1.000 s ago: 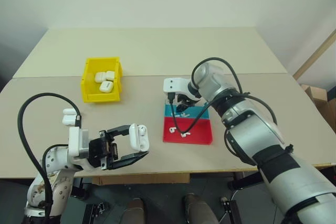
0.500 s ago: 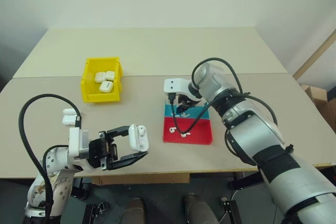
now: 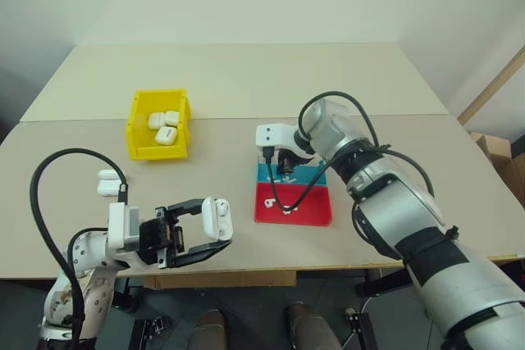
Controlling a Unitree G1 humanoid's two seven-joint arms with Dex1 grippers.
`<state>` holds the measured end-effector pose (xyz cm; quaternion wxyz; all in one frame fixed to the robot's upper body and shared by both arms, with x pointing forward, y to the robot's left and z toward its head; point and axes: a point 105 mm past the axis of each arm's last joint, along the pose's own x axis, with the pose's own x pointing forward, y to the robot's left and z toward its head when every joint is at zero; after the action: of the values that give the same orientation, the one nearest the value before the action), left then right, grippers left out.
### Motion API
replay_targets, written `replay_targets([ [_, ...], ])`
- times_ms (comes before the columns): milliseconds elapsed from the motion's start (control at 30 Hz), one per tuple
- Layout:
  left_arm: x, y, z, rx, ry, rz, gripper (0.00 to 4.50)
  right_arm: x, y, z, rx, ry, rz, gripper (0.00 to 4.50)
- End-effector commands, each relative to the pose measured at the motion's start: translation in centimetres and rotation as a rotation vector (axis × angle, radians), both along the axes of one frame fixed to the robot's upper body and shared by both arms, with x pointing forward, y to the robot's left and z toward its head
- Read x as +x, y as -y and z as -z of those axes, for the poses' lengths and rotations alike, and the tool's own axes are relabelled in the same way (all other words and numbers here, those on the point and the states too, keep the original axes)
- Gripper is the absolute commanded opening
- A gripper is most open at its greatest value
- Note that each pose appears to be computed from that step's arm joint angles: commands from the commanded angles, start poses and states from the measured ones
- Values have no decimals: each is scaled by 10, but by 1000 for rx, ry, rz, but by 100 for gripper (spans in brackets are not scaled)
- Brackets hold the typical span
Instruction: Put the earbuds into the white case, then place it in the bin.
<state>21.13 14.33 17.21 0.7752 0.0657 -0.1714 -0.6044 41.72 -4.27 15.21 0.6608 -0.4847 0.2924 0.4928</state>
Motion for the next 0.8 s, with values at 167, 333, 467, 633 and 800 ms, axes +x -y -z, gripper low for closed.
replay_targets([
  [167, -3, 0, -2, -5, 22, 3, 278, 0, -2, -14, 17, 32, -26, 136],
  [333, -2, 0, -2, -6, 22, 6, 278, 0, 0, -15, 11, 30, -20, 136],
  [467, -2, 0, -2, -6, 21, 8, 278, -1, 5, -9, 1, 14, -9, 136],
  [633, -2, -1, -2, -5, 18, 7, 278, -1, 5, -9, 5, 15, -14, 136],
  [800, -1, 0, -2, -5, 18, 8, 278, -3, 2, -12, -3, 28, -53, 136],
])
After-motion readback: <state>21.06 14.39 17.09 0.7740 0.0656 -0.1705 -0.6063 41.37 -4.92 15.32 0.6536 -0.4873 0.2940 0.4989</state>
